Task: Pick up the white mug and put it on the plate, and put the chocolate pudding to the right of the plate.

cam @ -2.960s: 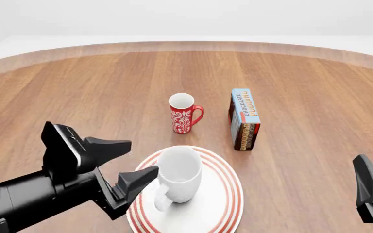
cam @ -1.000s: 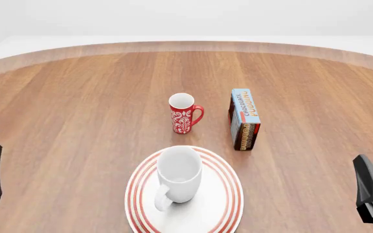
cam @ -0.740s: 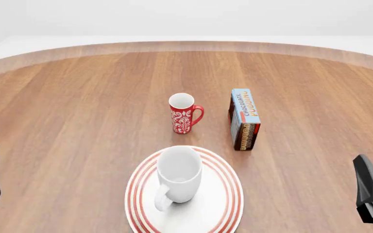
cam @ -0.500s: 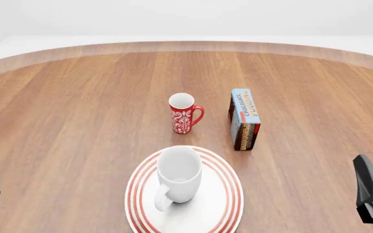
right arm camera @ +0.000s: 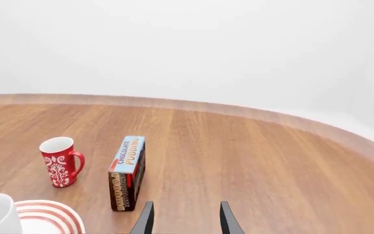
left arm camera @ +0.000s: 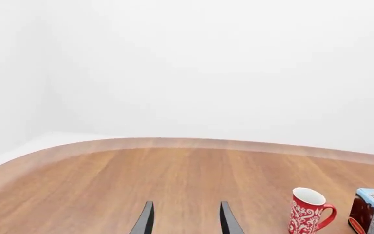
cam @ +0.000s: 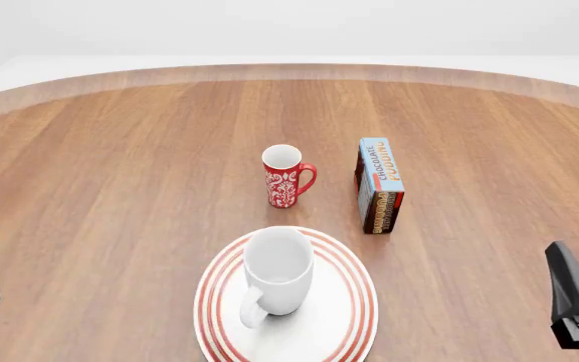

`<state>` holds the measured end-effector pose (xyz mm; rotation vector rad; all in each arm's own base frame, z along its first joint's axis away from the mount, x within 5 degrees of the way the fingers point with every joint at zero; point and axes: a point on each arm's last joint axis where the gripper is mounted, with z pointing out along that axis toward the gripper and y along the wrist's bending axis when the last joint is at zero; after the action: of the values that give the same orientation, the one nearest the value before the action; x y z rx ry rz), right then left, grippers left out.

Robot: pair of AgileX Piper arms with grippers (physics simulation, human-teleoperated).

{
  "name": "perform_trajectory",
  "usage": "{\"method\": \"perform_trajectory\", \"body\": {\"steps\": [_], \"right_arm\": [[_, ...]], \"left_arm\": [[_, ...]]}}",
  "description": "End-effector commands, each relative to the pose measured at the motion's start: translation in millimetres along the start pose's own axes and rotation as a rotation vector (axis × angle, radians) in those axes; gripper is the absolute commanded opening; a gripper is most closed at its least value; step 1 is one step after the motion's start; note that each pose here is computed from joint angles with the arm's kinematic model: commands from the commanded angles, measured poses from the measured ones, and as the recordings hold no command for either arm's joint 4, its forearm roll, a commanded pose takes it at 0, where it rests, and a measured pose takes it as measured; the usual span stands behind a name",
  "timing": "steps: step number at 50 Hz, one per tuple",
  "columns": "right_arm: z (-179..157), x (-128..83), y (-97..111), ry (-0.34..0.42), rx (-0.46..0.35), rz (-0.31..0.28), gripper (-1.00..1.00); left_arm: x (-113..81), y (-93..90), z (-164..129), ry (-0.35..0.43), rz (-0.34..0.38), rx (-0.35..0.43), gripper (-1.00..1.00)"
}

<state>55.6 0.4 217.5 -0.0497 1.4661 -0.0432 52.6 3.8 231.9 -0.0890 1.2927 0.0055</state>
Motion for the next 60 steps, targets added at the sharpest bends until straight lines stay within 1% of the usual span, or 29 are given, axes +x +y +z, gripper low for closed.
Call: {"method": "perform_trajectory", "body": {"steps": [1,7,21,25,36,39,44,48,51,52,55,60], "right_arm": [[0,0,1,0.005,-0.011,-0.021,1.0],[1,-1,1,0.006,-0.022,-0.033,1.0],[9,-15,3,-0.008,-0.062,-0.081,1.0],[12,-18,4,-0.009,-0.072,-0.085,1.0],[21,-26,7,-0.023,-0.118,-0.12,1.0],[25,-29,9,-0.018,-0.132,-0.119,1.0],[30,-33,11,-0.025,-0.154,-0.138,1.0],[35,-33,13,-0.017,-0.169,-0.146,1.0],[35,-34,14,-0.018,-0.177,-0.152,1.0],[28,-37,13,-0.017,-0.186,-0.152,1.0],[30,-39,14,-0.021,-0.196,-0.16,1.0],[25,-45,14,-0.02,-0.213,-0.162,1.0]], "left_arm": [[-1.1,-0.1,0,-0.016,-0.005,0.001,1.0],[-1.0,-0.6,0,-0.017,-0.008,0.011,1.0],[-2.1,-1.8,0,-0.028,-0.016,0.032,1.0],[-2.0,-1.7,0,-0.03,-0.024,0.031,1.0],[-3.0,-2.1,0,-0.035,-0.025,0.038,1.0],[-2.8,-1.9,0,-0.036,-0.027,0.035,1.0],[-2.6,-2.0,0,-0.038,-0.028,0.037,1.0],[-2.6,-2.1,0,-0.039,-0.029,0.038,1.0],[-2.1,-2.2,0,-0.035,-0.03,0.04,1.0],[-2.1,-2.2,0,-0.035,-0.03,0.041,1.0],[-2.0,-2.2,0,-0.035,-0.032,0.04,1.0],[-2.1,-2.2,0,-0.036,-0.036,0.04,1.0]]}}
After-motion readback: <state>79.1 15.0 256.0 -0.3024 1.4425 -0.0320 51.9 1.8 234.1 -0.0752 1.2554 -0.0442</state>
